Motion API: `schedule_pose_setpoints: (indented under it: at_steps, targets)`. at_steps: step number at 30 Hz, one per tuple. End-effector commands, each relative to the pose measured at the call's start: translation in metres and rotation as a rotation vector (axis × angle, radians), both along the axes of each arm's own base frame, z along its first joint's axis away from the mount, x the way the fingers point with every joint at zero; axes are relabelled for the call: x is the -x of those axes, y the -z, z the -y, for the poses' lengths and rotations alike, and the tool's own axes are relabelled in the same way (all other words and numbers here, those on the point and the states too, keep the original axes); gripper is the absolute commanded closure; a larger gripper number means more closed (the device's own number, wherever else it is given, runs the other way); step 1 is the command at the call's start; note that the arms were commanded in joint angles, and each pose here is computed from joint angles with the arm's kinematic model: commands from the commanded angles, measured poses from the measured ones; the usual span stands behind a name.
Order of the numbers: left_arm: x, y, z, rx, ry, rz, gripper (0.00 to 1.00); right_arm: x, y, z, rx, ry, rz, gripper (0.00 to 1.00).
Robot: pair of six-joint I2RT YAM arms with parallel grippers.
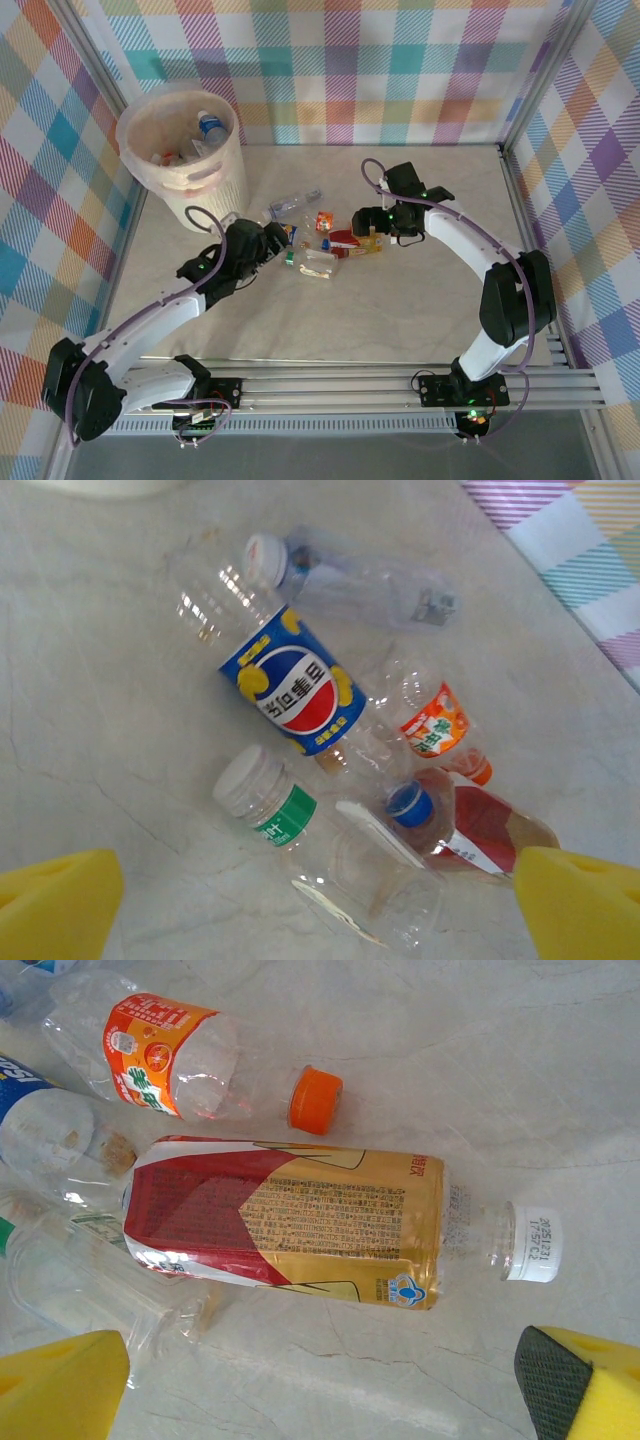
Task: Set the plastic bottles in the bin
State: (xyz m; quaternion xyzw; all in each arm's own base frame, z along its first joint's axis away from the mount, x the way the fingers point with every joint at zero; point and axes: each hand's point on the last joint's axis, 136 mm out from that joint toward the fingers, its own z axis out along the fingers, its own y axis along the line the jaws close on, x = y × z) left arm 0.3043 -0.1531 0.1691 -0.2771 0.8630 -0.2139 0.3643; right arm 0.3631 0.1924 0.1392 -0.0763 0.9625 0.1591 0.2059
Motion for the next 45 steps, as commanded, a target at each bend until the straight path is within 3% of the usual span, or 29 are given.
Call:
schedule_pose_setpoints:
  at_steps: [1,12,22,45]
  targets:
    - [-0.008,0.012,0.013,0.110,-0.087,-0.003,0.00,0.002,-0.006,0.007,0.014,0.023,0.015,0.00]
    - [-0.017,0.054,0.044,0.139,-0.146,-0.054,0.01,0.000,-0.001,0.021,0.026,0.082,0.006,0.00]
    - [-0.027,0.083,0.082,0.170,-0.113,-0.143,0.02,0.001,-0.002,0.033,0.001,0.124,0.006,0.00]
    - [-0.022,0.122,0.093,0.084,-0.110,-0.241,0.06,0.005,0.006,0.040,-0.042,0.143,-0.005,0.00]
